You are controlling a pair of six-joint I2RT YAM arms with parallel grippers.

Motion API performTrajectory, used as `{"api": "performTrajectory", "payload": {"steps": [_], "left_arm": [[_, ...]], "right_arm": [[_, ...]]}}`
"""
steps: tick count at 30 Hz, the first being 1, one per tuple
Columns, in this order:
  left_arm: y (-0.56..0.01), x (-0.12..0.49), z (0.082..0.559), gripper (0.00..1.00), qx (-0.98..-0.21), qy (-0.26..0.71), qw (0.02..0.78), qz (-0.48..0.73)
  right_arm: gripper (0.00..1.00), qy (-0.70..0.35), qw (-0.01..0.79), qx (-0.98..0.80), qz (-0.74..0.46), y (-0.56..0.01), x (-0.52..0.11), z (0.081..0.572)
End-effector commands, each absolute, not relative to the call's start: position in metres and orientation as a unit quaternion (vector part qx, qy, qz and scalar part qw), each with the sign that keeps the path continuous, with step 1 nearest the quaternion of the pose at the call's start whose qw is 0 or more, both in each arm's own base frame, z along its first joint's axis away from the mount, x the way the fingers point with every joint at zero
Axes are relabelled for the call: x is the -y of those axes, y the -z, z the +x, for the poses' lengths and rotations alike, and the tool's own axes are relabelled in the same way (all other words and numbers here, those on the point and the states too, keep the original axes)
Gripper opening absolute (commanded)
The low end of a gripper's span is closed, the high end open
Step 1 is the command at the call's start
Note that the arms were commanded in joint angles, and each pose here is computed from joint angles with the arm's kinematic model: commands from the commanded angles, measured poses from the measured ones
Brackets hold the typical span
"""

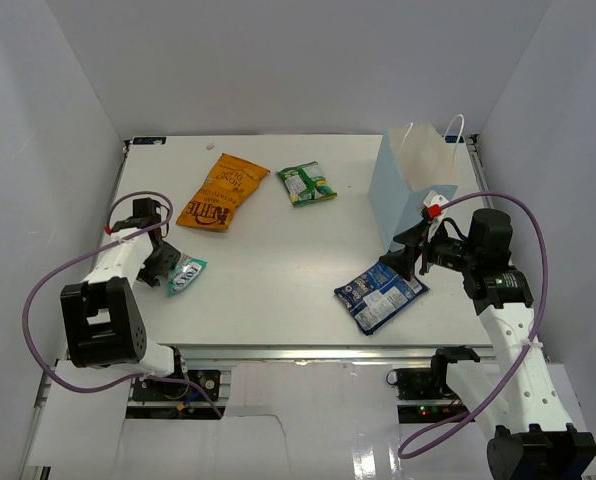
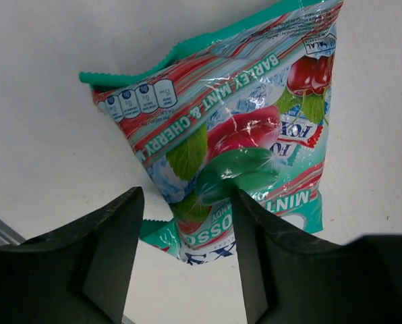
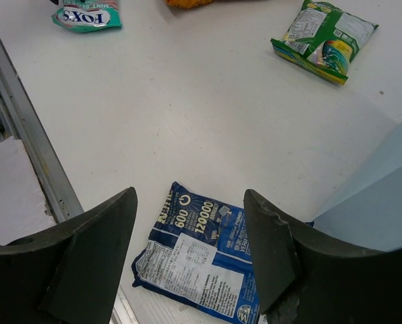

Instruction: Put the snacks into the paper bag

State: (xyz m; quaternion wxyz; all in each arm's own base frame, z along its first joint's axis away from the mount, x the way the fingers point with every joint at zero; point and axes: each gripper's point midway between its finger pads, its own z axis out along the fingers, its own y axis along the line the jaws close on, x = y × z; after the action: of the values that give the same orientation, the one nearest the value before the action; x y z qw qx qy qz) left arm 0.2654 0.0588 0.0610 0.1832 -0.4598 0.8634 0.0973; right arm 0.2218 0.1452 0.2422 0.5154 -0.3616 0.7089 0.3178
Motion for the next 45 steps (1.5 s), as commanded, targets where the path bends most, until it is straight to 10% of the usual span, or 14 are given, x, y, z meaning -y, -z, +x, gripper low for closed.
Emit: {"api": "performTrajectory", "payload": {"steps": [1,9,14,27,45], "left_arm": [[-0.065,-0.058,0.287,0.64,-0.873,-0.064,0.198,-0.442],[-0.076,-0.049,0.3,0.14,-0.889,-0.012,0.232,-0.394],[-0.113,-0.012,0.317,0.0,-0.897,0.108,0.303,-0.303],[-0.23,0.16,0.267,0.0,-0.788,0.494,0.364,0.049],[-0.284,0.27,0.219,0.0,-0.698,0.583,0.356,0.217]], "right_arm": [[0.71,-0.321,0.528,-0.689,-0.378,-0.25,-0.148,0.219],[0.71,-0.326,0.531,-0.675,-0.395,-0.25,-0.151,0.212],[0.71,-0.358,0.522,-0.63,-0.45,-0.253,-0.161,0.189],[0.66,-0.443,0.459,-0.617,-0.461,-0.296,-0.184,0.184],[0.89,-0.514,0.387,-0.717,-0.27,-0.283,-0.274,0.225]]}}
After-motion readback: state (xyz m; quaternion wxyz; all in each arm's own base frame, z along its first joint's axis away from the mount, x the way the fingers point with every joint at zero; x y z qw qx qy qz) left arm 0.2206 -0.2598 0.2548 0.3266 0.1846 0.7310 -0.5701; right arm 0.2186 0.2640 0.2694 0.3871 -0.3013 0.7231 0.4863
